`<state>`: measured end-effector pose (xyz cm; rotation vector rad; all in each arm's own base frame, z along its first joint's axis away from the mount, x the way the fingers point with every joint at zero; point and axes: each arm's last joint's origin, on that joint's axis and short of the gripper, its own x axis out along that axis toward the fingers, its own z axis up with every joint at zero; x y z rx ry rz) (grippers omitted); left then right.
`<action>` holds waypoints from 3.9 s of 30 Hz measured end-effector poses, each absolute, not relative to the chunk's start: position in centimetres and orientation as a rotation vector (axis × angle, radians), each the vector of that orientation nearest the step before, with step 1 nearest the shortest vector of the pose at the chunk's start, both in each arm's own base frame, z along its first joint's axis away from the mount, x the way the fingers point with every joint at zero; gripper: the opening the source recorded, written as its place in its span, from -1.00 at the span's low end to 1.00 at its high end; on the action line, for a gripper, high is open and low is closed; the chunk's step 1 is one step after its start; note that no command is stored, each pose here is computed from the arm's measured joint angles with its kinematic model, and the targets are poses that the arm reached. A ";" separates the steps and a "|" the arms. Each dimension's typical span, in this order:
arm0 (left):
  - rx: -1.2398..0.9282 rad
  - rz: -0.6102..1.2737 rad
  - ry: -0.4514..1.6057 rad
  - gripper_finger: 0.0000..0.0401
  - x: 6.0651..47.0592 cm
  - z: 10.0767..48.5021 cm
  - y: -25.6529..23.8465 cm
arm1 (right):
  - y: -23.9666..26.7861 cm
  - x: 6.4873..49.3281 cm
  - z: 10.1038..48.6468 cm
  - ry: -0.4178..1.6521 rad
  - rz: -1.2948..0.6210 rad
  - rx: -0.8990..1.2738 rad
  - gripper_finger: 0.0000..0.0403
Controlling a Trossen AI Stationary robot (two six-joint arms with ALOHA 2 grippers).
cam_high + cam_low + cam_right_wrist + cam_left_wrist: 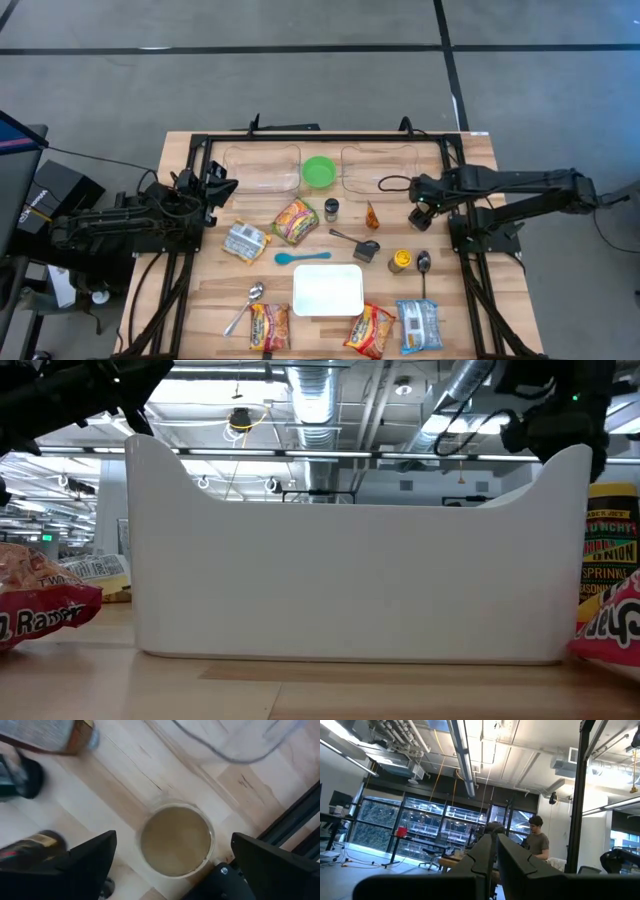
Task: Pick & Place Food Item
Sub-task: Put the golden seasoning into the right transparent bin
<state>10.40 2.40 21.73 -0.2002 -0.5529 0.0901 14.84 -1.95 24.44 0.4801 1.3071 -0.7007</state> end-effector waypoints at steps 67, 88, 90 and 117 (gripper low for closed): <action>-0.201 0.091 -0.548 -0.89 10.5 21.7 2.4 | -2.9 17.1 20.1 1.484 -0.637 0.442 0.40; -0.201 0.091 -0.549 -0.89 10.5 21.7 2.4 | -2.2 17.7 22.3 1.490 -0.573 0.464 0.40; -0.201 0.091 -0.549 -0.89 10.5 21.7 2.4 | -1.9 17.9 22.7 1.482 -0.551 0.466 0.40; -0.201 0.092 -0.549 -0.89 10.5 21.7 2.4 | -0.2 20.6 33.1 1.131 -0.408 0.277 0.40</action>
